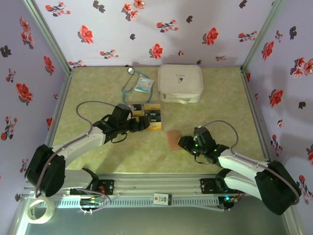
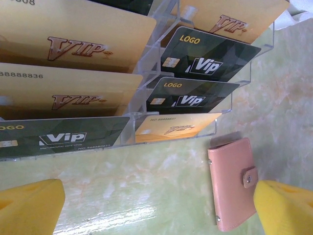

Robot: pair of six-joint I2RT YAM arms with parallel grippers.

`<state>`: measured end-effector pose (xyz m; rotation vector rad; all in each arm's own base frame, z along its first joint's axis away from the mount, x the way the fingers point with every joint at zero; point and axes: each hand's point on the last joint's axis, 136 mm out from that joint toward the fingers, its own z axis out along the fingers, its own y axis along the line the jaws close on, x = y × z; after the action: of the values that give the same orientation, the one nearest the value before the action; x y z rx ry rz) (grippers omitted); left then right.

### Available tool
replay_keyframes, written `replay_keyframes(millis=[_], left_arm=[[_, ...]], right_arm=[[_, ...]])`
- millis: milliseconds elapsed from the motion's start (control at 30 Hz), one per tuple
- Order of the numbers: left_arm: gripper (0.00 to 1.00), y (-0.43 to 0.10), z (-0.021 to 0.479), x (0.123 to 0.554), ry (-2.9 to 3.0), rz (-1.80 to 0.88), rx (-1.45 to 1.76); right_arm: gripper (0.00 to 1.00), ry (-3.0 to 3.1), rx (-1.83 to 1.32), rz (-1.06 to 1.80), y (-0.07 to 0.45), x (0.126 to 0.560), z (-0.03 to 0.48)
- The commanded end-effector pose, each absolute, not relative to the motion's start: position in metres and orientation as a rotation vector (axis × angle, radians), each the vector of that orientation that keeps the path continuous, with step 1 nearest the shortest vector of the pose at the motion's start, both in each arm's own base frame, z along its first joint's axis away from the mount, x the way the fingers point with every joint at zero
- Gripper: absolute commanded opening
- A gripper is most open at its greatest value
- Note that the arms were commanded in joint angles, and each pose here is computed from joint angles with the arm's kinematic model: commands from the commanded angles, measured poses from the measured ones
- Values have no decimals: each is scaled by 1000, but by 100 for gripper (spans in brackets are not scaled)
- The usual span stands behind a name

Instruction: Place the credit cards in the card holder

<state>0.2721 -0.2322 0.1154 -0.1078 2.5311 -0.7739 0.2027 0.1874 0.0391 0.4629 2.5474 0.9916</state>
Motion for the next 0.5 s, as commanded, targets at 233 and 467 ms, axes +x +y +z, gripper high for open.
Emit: replay_keyframes(millis=[233, 467], left_arm=[[100, -242, 125, 281, 2493, -782, -103], [100, -242, 124, 280, 2492, -780, -99]], right_arm=[[35, 2571, 481, 1048, 194, 201, 29], [20, 2562, 480, 1084, 200, 204, 30]])
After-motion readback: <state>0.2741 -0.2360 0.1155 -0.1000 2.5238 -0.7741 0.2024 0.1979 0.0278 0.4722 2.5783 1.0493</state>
